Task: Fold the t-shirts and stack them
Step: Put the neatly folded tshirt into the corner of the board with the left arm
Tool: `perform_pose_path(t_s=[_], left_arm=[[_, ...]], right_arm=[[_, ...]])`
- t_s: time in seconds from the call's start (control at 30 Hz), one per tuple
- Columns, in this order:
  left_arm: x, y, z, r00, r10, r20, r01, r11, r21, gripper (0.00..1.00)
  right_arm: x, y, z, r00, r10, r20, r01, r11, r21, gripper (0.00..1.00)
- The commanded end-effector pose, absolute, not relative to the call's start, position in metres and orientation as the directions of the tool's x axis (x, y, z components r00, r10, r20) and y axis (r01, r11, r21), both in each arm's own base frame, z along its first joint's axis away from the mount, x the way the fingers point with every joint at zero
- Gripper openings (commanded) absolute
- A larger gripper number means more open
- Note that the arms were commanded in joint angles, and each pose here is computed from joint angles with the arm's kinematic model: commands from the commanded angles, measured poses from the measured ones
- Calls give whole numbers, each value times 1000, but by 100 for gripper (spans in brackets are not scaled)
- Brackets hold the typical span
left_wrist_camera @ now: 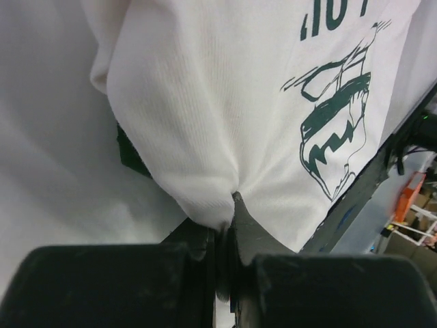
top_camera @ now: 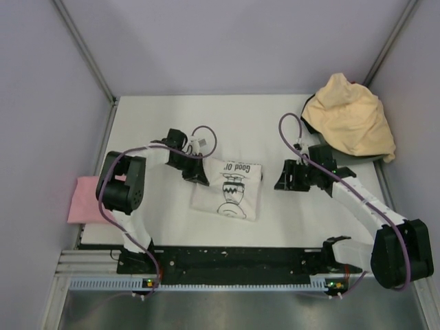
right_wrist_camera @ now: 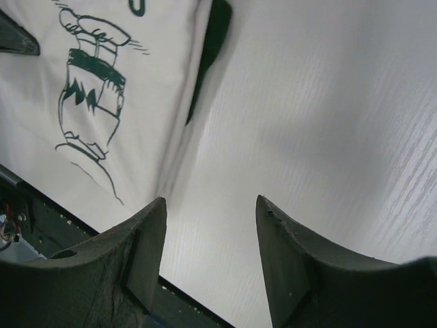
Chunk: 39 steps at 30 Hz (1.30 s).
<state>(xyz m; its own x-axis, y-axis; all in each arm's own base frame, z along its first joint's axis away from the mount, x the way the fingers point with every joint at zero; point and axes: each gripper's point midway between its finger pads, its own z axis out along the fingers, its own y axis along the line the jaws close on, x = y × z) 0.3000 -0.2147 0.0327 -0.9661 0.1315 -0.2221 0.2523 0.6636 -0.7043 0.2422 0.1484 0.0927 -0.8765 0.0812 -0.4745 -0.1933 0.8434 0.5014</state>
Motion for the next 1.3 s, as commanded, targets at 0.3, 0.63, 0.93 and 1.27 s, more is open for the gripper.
perform_pose_path(t_s=[0.3, 0.63, 0.93, 1.27], left_arm=[[243, -61, 90, -861, 429, -273, 497, 824, -273, 0], [208, 10, 133, -878, 428, -214, 447, 893, -50, 0], [194, 48, 164, -896, 368, -250, 374, 927, 25, 0], [196, 94, 196, -901, 340, -271, 298, 936, 187, 0]], right_arm=[[254, 137, 125, -811, 41, -583, -258, 870, 420, 55], [255, 135, 131, -800, 24, -600, -276, 873, 403, 55], [254, 132, 126, -797, -15, -604, -299, 878, 373, 56], [251, 127, 122, -788, -50, -614, -319, 886, 338, 56]])
